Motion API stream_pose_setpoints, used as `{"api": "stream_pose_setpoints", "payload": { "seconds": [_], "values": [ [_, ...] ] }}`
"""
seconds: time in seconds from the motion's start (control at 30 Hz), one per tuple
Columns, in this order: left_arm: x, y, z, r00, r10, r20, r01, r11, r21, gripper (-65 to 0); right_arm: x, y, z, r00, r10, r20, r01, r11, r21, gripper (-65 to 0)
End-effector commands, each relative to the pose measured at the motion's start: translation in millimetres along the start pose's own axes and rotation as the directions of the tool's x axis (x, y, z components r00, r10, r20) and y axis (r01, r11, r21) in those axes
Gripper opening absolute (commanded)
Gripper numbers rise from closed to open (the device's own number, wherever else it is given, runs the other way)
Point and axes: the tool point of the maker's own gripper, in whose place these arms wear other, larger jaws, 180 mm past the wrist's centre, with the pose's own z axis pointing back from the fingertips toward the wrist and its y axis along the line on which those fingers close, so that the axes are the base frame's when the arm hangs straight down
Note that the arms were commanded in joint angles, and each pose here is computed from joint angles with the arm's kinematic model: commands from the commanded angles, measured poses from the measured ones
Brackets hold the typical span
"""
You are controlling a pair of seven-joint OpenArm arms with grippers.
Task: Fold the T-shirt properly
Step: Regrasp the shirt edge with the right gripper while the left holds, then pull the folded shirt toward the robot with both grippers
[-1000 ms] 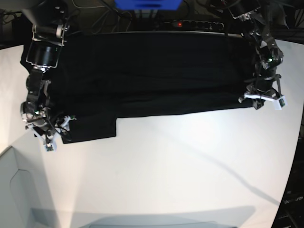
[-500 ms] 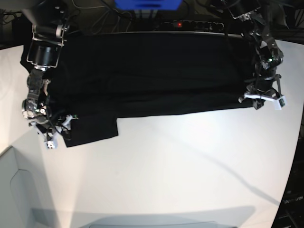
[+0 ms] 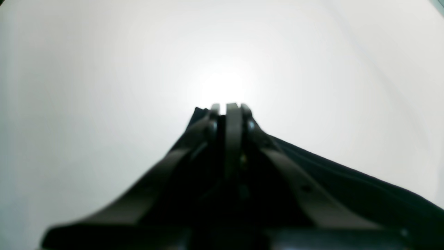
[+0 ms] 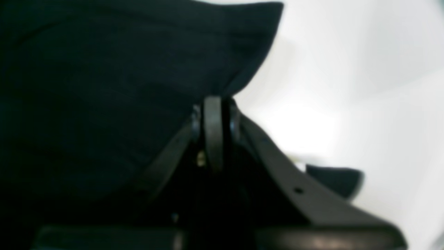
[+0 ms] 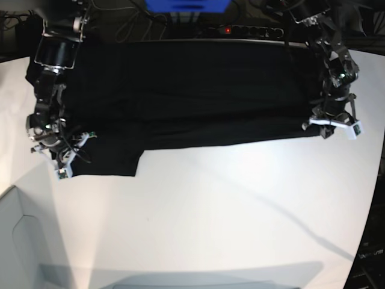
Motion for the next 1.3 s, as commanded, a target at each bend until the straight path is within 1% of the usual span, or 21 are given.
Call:
{"api": "stream_pose_setpoints", "payload": {
  "seconds": [0.0, 0.1, 0.17, 0.27, 0.3, 0.4, 0.5, 0.53, 0.67, 0.77, 0.97, 1.13, 1.2, 1.27],
  "values": [
    [16.0, 1.0, 3.5, 0.999, -0.013, 0.053, 0.013, 1.000, -0.001, -65.0, 38.1, -11.5, 19.1, 0.991, 0.025, 0.129, -0.019, 0.999, -0.041, -65.0],
    [22.7, 1.0, 7.8, 0.997, -0.016, 0.073, 0.016, 1.000, 0.000, -65.0, 53.0, -4.6, 56.3, 0.971, 0.092, 0.222, -0.075, 0.994, -0.085, -65.0],
    [26.6, 6.6, 13.8, 0.996, -0.020, 0.088, 0.018, 1.000, 0.015, -65.0, 54.0, 2.3, 79.4, 0.957, 0.132, 0.259, -0.107, 0.988, -0.107, -65.0],
    [33.1, 4.4, 19.9, 0.994, -0.033, 0.109, 0.032, 0.999, 0.011, -65.0, 47.4, 18.8, 102.3, 0.946, 0.154, 0.286, -0.129, 0.986, -0.106, -65.0],
    [32.7, 4.6, 21.7, 0.993, -0.038, 0.108, 0.037, 0.999, 0.012, -65.0, 41.2, 23.7, 106.4, 0.947, 0.156, 0.280, -0.133, 0.986, -0.100, -65.0],
    [35.4, 3.2, 27.4, 0.992, -0.054, 0.118, 0.053, 0.999, 0.010, -65.0, 15.1, 32.4, 109.2, 0.963, 0.125, 0.239, -0.109, 0.991, -0.079, -65.0],
    [36.1, 2.5, 30.7, 0.991, -0.063, 0.122, 0.062, 0.998, 0.010, -65.0, -16.1, 33.2, 109.7, 0.981, 0.086, 0.173, -0.075, 0.995, -0.071, -65.0],
    [34.0, 3.6, 31.3, 0.991, -0.064, 0.117, 0.063, 0.998, 0.012, -65.0, -26.7, 34.2, 110.6, 0.985, 0.087, 0.150, -0.079, 0.995, -0.065, -65.0],
    [28.0, 6.9, 31.6, 0.993, -0.066, 0.100, 0.064, 0.998, 0.017, -65.0, -66.7, 42.2, 117.3, 0.985, 0.164, 0.058, -0.165, 0.986, 0.006, -65.0],
    [21.6, 10.5, 33.4, 0.994, -0.070, 0.083, 0.068, 0.997, 0.024, -65.0, -91.9, 46.2, 123.4, 0.977, 0.212, 0.001, -0.211, 0.976, 0.054, -65.0],
    [23.2, 12.0, 33.9, 0.993, -0.080, 0.083, 0.078, 0.997, 0.026, -65.0, -118.9, 18.9, 136.8, 0.981, 0.181, -0.076, -0.183, 0.983, -0.009, -65.0],
    [20.2, 14.2, 36.1, 0.993, -0.089, 0.075, 0.087, 0.996, 0.032, -65.0, -127.0, -9.3, 147.2, 0.984, 0.147, -0.105, -0.157, 0.983, -0.092, -65.0],
    [15.4, 16.8, 38.6, 0.993, -0.096, 0.061, 0.094, 0.995, 0.035, -65.0, -133.0, -13.9, 150.8, 0.983, 0.140, -0.121, -0.153, 0.983, -0.103, -65.0],
    [15.6, 22.5, 42.8, 0.990, -0.128, 0.052, 0.126, 0.991, 0.044, -65.0, -139.2, -14.3, 153.5, 0.981, 0.139, -0.136, -0.153, 0.983, -0.102, -65.0]
  ]
}}
